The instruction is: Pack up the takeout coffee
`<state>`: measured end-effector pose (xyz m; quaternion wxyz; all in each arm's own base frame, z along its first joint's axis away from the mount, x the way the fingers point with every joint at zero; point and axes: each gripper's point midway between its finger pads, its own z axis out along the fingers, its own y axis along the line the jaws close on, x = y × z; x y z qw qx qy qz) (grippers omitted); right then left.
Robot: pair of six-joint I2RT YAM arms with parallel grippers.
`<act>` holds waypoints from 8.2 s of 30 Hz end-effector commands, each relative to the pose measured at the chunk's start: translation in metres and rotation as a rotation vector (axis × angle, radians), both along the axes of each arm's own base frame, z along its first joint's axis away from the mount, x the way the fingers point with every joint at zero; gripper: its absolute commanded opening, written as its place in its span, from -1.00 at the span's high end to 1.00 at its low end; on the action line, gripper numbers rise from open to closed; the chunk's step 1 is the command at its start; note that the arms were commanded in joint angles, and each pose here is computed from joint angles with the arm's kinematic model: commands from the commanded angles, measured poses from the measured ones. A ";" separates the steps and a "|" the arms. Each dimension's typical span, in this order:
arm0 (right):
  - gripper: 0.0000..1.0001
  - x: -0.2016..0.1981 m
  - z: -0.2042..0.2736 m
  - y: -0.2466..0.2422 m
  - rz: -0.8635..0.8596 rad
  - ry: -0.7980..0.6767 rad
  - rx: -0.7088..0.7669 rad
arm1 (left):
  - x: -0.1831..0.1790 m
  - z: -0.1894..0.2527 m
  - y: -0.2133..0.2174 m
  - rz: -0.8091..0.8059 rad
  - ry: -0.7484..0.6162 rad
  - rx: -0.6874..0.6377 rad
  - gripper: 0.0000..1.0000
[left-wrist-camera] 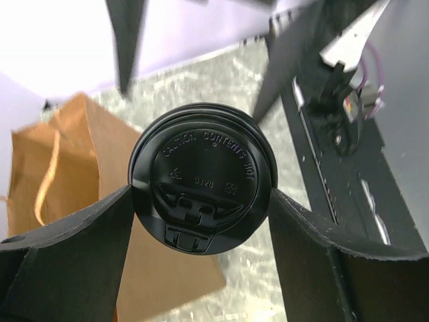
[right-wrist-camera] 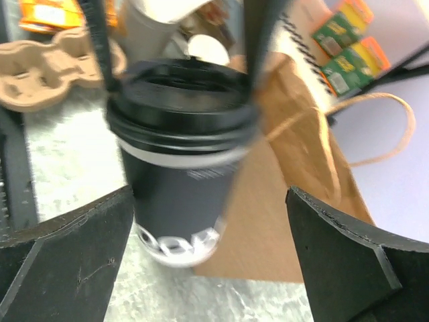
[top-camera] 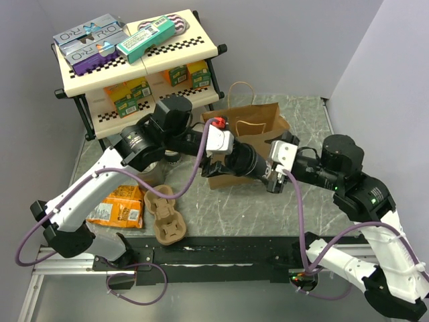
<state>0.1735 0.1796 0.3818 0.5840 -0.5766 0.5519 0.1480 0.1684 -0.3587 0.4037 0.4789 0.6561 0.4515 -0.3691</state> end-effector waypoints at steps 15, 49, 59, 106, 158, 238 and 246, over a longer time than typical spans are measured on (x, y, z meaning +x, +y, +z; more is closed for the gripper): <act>-0.71 0.193 0.096 -0.049 -0.177 -0.015 0.133 | -0.007 0.037 0.055 0.100 -0.158 -0.024 0.99; -0.22 0.250 -0.063 -0.033 0.070 0.263 -0.188 | 0.076 0.104 0.142 0.568 -0.214 -0.144 0.99; 0.32 0.227 -0.071 -0.040 0.081 0.269 -0.287 | 0.096 0.096 0.112 0.463 -0.184 -0.139 0.99; 1.00 0.057 -0.032 -0.042 -0.400 0.245 -0.037 | -0.006 0.018 0.049 0.134 -0.123 -0.025 0.99; 1.00 0.020 -0.067 -0.016 -0.278 0.197 0.008 | 0.066 -0.177 0.016 0.217 -0.509 0.595 0.99; 1.00 -0.015 -0.056 0.005 -0.045 0.313 -0.052 | 0.107 -0.202 0.016 0.315 -0.501 0.529 0.99; 1.00 -0.020 -0.056 0.005 -0.028 0.320 -0.050 | 0.105 -0.209 0.012 0.315 -0.466 0.509 0.99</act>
